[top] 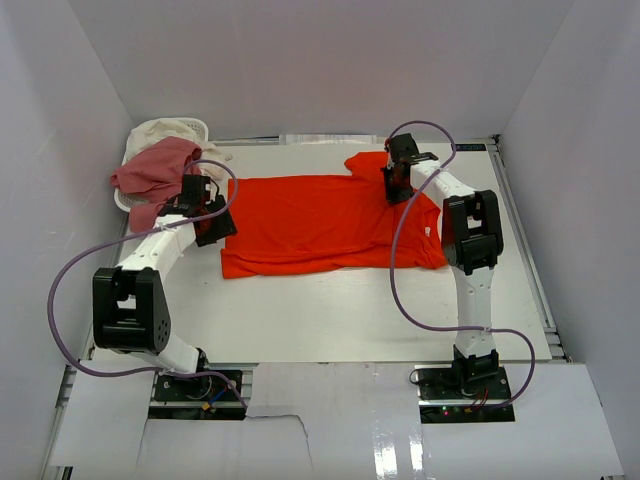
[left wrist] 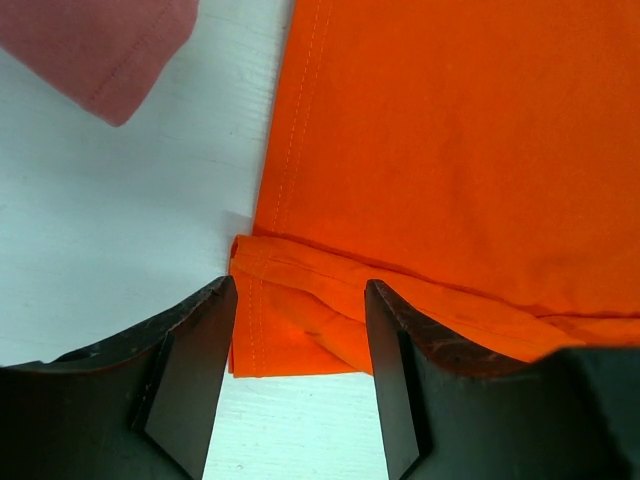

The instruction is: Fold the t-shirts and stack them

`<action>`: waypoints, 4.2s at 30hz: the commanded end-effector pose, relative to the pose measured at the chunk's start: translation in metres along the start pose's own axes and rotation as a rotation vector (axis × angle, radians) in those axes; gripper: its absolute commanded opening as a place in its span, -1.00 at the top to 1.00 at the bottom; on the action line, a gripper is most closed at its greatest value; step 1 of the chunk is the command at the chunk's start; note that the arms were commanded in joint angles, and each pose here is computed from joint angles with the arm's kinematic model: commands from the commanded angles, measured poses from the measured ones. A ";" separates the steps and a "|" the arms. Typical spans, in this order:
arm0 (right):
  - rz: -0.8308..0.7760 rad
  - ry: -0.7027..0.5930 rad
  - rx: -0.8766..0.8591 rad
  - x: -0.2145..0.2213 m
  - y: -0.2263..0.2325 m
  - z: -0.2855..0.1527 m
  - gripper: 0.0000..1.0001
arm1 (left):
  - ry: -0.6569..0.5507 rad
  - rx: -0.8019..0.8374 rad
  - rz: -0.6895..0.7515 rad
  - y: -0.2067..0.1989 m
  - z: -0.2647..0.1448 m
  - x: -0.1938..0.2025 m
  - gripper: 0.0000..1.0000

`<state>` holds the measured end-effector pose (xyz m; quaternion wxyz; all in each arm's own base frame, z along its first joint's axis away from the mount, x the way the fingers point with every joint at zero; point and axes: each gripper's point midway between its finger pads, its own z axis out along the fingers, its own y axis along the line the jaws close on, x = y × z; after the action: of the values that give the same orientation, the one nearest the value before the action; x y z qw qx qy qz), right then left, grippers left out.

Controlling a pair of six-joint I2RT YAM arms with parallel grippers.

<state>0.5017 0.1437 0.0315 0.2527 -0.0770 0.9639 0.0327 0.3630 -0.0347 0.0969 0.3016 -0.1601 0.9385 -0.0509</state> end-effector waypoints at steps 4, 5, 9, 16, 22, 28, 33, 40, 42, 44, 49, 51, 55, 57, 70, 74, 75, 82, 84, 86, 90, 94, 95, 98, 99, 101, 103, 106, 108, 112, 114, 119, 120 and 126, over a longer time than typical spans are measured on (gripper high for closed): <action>0.003 -0.136 -0.006 -0.044 0.003 -0.045 0.85 | 0.062 0.018 -0.003 -0.001 0.008 0.016 -0.38; 0.002 -0.136 -0.006 -0.045 0.003 -0.045 0.85 | 0.072 0.014 -0.001 0.000 0.010 0.018 -0.40; 0.003 -0.141 -0.013 -0.047 0.005 -0.048 0.85 | 0.136 -0.013 -0.004 0.005 0.019 0.032 -0.61; 0.002 -0.143 -0.012 -0.047 0.004 -0.050 0.85 | 0.168 -0.032 -0.009 0.008 0.028 0.039 -0.41; -0.001 -0.144 -0.012 -0.047 0.004 -0.051 0.85 | 0.184 -0.038 -0.016 0.009 0.032 0.043 0.04; -0.002 -0.145 -0.018 -0.047 0.005 -0.051 0.85 | 0.191 -0.087 -0.022 0.018 0.034 0.047 -0.11; -0.006 -0.147 -0.018 -0.046 0.005 -0.052 0.85 | 0.172 -0.097 -0.045 0.019 0.033 0.040 -0.14; -0.007 -0.147 -0.029 -0.045 0.007 -0.051 0.85 | 0.180 -0.105 -0.086 0.029 0.038 0.037 -0.11; -0.007 -0.146 -0.029 -0.045 0.006 -0.051 0.85 | 0.184 -0.100 -0.089 0.029 0.039 0.038 -0.08; -0.007 -0.146 -0.030 -0.044 0.007 -0.051 0.85 | 0.192 -0.097 -0.091 0.029 0.041 0.039 -0.04; -0.008 -0.149 -0.030 -0.045 0.007 -0.053 0.85 | 0.206 -0.083 -0.103 0.029 0.046 0.038 0.12; -0.008 -0.152 -0.029 -0.046 0.006 -0.053 0.85 | 0.209 -0.084 -0.102 0.030 0.047 0.038 0.20; -0.008 -0.149 -0.027 -0.045 0.006 -0.052 0.85 | 0.205 -0.083 -0.102 0.030 0.047 0.037 0.34; -0.008 -0.150 -0.027 -0.045 0.006 -0.053 0.85 | 0.202 -0.082 -0.102 0.030 0.047 0.036 0.42; 0.004 -0.214 0.005 -0.067 0.000 -0.092 0.85 | 0.106 -0.106 -0.077 0.030 0.028 0.005 1.00; 0.018 -0.228 0.021 -0.070 -0.003 -0.111 0.85 | 0.100 -0.092 -0.077 0.027 0.025 0.004 1.00; 0.019 -0.229 0.023 -0.070 -0.003 -0.113 0.84 | 0.100 -0.089 -0.073 0.026 0.024 0.004 1.00; 0.036 -0.218 0.063 -0.058 -0.012 -0.123 0.85 | 0.084 -0.066 -0.068 0.017 0.018 -0.003 1.00; 0.042 -0.228 0.068 -0.055 -0.013 -0.132 0.85 | 0.078 -0.064 -0.070 0.016 0.016 -0.005 1.00; 0.049 -0.228 0.077 -0.052 -0.016 -0.135 0.84 | 0.072 -0.062 -0.067 0.015 0.014 -0.007 1.00; 0.081 -0.221 0.118 -0.041 -0.026 -0.142 0.84 | 0.064 -0.056 -0.068 0.013 0.010 -0.009 1.00; 0.128 -0.216 0.161 -0.028 -0.039 -0.150 0.85 | 0.053 -0.050 -0.072 0.011 0.007 -0.012 1.00; 0.136 -0.212 0.167 -0.025 -0.042 -0.150 0.85 | 0.050 -0.047 -0.071 0.011 0.006 -0.013 1.00; 0.152 -0.219 0.173 -0.025 -0.047 -0.156 0.85 | 0.034 -0.042 -0.071 0.009 0.002 -0.019 1.00; 0.159 -0.218 0.183 -0.025 -0.051 -0.157 0.85 | 0.029 -0.040 -0.073 0.008 0.001 -0.021 1.00; 0.163 -0.221 0.194 -0.028 -0.054 -0.164 0.85 | 0.024 -0.040 -0.074 0.007 0.000 -0.023 1.00; 0.167 -0.234 0.198 -0.031 -0.056 -0.170 0.85 | 0.015 -0.038 -0.078 0.006 -0.002 -0.026 1.00; 0.173 -0.257 0.201 -0.037 -0.058 -0.182 0.85 | 0.005 -0.034 -0.081 0.005 -0.004 -0.029 1.00; 0.171 -0.268 0.196 -0.042 -0.057 -0.188 0.85 | 0.001 -0.032 -0.083 0.004 -0.005 -0.031 1.00; 0.163 -0.268 0.192 -0.051 -0.056 -0.189 0.85 | -0.010 -0.026 -0.083 0.002 -0.006 -0.037 1.00; 0.160 -0.275 0.190 -0.058 -0.056 -0.188 0.85 | -0.008 -0.026 -0.083 0.001 -0.004 -0.038 1.00; 0.145 -0.256 0.187 -0.064 -0.054 -0.180 0.85 | -0.005 -0.018 -0.082 -0.003 0.001 -0.043 1.00; 0.146 -0.249 0.188 -0.064 -0.055 -0.177 0.85 | 0.002 -0.023 -0.079 -0.002 0.004 -0.043 1.00; 0.136 -0.205 0.172 -0.058 -0.051 -0.155 0.85 | 0.005 -0.021 -0.066 -0.009 0.011 -0.048 1.00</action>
<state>0.4820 0.0856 0.1961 0.3582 0.0198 0.9331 -0.0246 0.3971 -0.0237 0.1026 0.2772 -0.2008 0.9383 -0.0487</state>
